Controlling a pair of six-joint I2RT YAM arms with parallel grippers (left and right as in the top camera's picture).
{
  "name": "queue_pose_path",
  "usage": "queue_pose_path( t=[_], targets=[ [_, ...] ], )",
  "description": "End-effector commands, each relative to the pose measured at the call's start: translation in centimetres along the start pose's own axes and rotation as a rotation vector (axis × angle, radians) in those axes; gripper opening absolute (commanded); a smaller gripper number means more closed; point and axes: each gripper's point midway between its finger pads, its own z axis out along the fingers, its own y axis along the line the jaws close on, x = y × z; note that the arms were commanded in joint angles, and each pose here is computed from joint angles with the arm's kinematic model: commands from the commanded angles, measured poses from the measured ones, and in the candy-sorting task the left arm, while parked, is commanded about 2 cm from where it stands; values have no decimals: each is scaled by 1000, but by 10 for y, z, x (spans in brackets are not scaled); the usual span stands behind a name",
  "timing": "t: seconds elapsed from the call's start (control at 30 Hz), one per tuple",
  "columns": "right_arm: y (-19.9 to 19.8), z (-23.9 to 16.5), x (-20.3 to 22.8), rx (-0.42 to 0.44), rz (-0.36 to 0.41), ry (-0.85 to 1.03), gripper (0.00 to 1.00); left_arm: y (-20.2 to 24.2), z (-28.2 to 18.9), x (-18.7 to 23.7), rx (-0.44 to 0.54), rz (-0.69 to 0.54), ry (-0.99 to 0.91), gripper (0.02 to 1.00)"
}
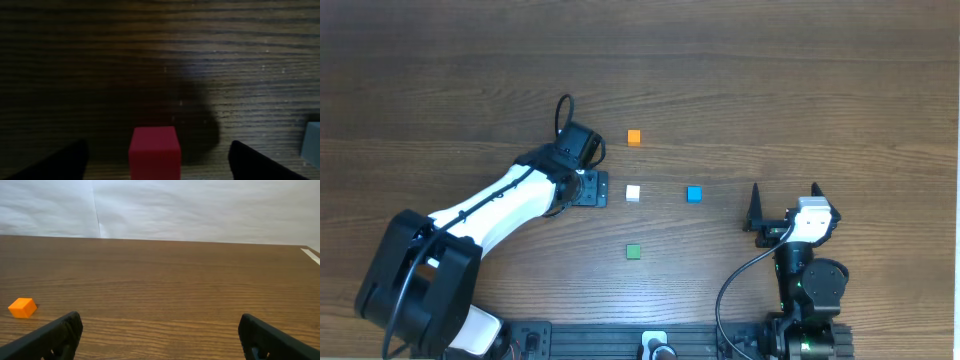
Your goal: Stack Cubes
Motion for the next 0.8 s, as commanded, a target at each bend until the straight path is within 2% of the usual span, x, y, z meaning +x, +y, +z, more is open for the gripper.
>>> queue_pose_path(
  t=[0.03, 0.1, 0.2, 0.4, 0.8],
  targets=[
    [-3, 0, 2, 13, -4, 0, 993, 2, 0, -6, -24, -10, -13, 820],
    [-3, 0, 2, 13, -4, 0, 993, 3, 0, -6, -32, -17, -11, 720],
    [-3, 0, 2, 13, -4, 0, 993, 6, 0, -4, -43, -26, -5, 654],
    [-3, 0, 2, 13, -4, 0, 991, 6, 0, -4, -43, -31, -5, 457],
    [-3, 0, 2, 13, -4, 0, 993, 4, 0, -6, -38, -54, -16, 272]
  ],
)
